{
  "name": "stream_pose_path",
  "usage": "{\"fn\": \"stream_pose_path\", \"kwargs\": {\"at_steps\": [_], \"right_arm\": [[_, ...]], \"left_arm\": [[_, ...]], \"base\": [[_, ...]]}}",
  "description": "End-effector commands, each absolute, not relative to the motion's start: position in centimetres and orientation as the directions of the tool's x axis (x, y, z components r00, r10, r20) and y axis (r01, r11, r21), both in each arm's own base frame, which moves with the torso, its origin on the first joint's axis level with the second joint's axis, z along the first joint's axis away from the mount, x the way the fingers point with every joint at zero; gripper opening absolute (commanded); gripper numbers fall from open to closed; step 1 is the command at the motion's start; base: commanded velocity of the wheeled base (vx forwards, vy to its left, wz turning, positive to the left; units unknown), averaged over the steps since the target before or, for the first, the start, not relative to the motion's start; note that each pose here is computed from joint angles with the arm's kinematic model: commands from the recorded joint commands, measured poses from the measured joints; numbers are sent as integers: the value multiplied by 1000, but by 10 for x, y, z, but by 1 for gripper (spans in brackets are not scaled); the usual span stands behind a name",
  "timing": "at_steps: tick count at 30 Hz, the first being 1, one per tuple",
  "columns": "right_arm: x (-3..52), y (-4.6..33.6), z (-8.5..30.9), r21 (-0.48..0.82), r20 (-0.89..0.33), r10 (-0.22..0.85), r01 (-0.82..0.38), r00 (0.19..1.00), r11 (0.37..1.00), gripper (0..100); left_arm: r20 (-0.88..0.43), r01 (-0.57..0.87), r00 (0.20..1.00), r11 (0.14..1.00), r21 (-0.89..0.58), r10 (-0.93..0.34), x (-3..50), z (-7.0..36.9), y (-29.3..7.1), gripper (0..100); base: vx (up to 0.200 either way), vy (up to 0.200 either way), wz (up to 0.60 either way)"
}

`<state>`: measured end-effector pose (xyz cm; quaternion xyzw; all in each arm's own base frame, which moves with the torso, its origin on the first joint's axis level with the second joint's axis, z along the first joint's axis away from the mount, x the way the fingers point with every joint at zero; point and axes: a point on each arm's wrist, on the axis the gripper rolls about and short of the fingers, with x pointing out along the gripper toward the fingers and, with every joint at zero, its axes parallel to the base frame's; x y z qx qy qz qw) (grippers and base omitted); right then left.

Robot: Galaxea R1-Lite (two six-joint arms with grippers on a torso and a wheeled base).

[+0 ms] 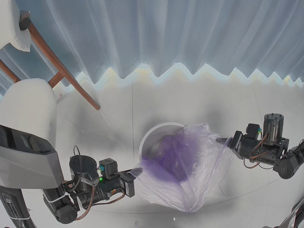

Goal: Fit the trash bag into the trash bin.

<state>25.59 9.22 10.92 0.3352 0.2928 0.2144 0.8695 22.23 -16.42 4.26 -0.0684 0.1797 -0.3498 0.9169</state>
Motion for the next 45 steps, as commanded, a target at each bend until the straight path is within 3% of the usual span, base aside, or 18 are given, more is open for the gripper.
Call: {"fn": "stream_pose_path", "kwargs": {"at_steps": [1,7,15,21,31,38,45], "right_arm": [[262,91,188,724,-261,634,-286,728,627,0],[265,97,194,722,-335,639,-247,692,646,0],[250,103,147,607,-482,636,-294,602,738,0],[244,111,124,588,-548,637,-292,542,755,0],[257,121,94,545,-581,584,-261,567,797,0],[276,109,120,564,-489,582,-273,650,779,0],[309,96,142,567,-463,540,-233,703,790,0]], "left_arm": [[-240,674,645,688,-268,-725,226,53,-174,0],[-271,670,637,692,-270,-722,229,61,-180,0],[-359,616,657,746,-252,-663,221,47,-178,0],[-357,609,665,753,-249,-656,227,44,-182,0],[-372,555,701,793,-251,-609,230,38,-183,0],[-278,502,760,802,-324,-588,254,60,-180,0],[-278,444,776,804,-396,-565,278,84,-184,0]], "base": [[0,0,0],[0,0,0],[0,0,0],[0,0,0],[0,0,0],[0,0,0],[0,0,0]]}}
